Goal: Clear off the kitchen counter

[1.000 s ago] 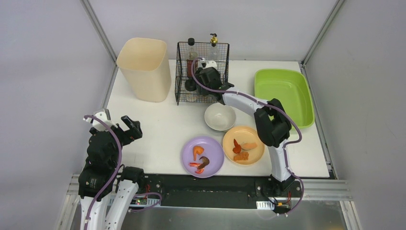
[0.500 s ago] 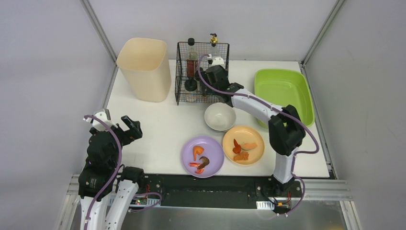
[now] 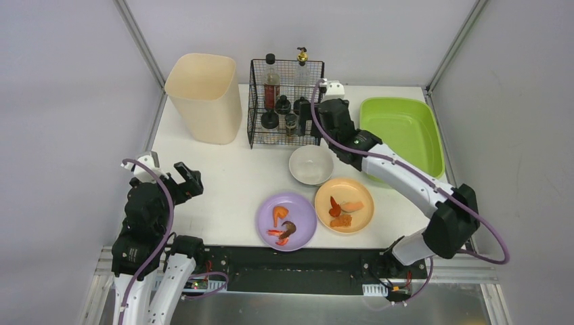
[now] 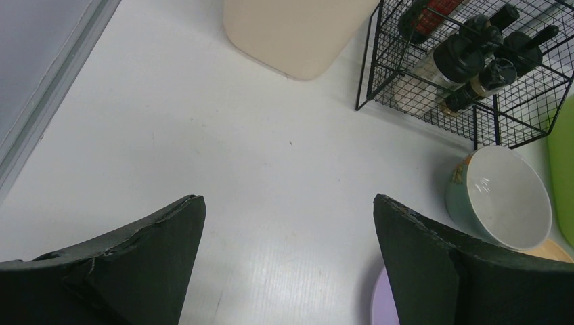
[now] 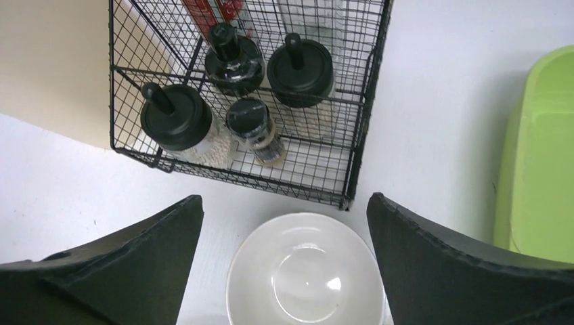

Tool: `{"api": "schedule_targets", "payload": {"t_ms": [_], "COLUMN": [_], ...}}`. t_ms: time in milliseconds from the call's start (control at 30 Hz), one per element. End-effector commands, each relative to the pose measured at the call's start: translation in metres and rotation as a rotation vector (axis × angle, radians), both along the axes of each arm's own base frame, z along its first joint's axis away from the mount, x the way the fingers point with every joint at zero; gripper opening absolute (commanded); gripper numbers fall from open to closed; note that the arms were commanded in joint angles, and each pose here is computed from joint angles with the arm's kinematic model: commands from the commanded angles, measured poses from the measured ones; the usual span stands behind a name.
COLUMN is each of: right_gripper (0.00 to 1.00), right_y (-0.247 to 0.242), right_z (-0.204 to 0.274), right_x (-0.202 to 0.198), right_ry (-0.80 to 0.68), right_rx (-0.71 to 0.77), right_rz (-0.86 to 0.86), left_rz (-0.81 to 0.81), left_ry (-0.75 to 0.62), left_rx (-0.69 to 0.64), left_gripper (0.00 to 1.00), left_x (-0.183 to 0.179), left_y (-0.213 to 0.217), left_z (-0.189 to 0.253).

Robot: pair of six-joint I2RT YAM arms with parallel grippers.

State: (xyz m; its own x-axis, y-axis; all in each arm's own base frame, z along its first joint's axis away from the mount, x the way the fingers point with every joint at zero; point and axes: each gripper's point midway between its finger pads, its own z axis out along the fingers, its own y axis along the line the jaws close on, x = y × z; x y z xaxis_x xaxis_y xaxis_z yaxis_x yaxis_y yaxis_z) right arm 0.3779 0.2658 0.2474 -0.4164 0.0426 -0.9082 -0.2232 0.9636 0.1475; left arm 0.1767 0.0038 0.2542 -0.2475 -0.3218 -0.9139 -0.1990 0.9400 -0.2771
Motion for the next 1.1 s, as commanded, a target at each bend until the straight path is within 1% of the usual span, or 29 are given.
{"api": "schedule_targets", "payload": {"t_ms": [0, 33, 133, 200, 333, 533, 600, 733, 833, 1067], "right_gripper": [0.96, 0.99, 0.99, 0.99, 0.99, 0.99, 0.99, 0.99, 0.99, 0.99], "right_y": [-0.020, -0.026, -0.043, -0.054, -0.067, -0.093, -0.103, -0.132, -0.155, -0.196], "right_z": [0.004, 0.002, -0.006, -0.016, -0.037, -0.059, -0.069, -0.086, -0.102, -0.127], "right_x": [-0.019, -0.021, -0.029, -0.038, -0.060, -0.096, -0.107, -0.125, -0.138, -0.170], "right_ry": [0.003, 0.009, 0.029, 0.070, 0.161, 0.180, 0.205, 0.268, 0.288, 0.309], "right_rx": [0.021, 0.025, 0.055, 0.059, 0.024, 0.102, 0.092, 0.029, 0.009, 0.027], "right_rz": [-0.037, -0.063, -0.153, -0.199, -0.198, -0.222, -0.237, -0.348, -0.440, -0.596], "left_rz": [-0.015, -0.019, -0.023, -0.025, -0.025, -0.035, -0.037, -0.044, -0.045, -0.057], "left_ry": [-0.010, -0.008, -0.009, -0.008, -0.009, -0.013, -0.015, -0.014, -0.018, -0.019], "left_rx": [0.000, 0.000, -0.001, -0.002, -0.002, -0.009, -0.011, -0.013, -0.012, -0.016], "left_gripper": [0.99, 0.99, 0.99, 0.99, 1.00, 1.00, 1.00, 1.00, 1.00, 1.00], "left_x": [0.006, 0.006, 0.006, 0.006, 0.006, 0.005, 0.005, 0.005, 0.005, 0.005], "left_y": [-0.003, -0.003, -0.004, -0.004, -0.004, -0.007, -0.007, -0.008, -0.008, -0.011], "left_z": [0.004, 0.003, 0.004, 0.003, 0.004, 0.005, 0.005, 0.005, 0.005, 0.006]}}
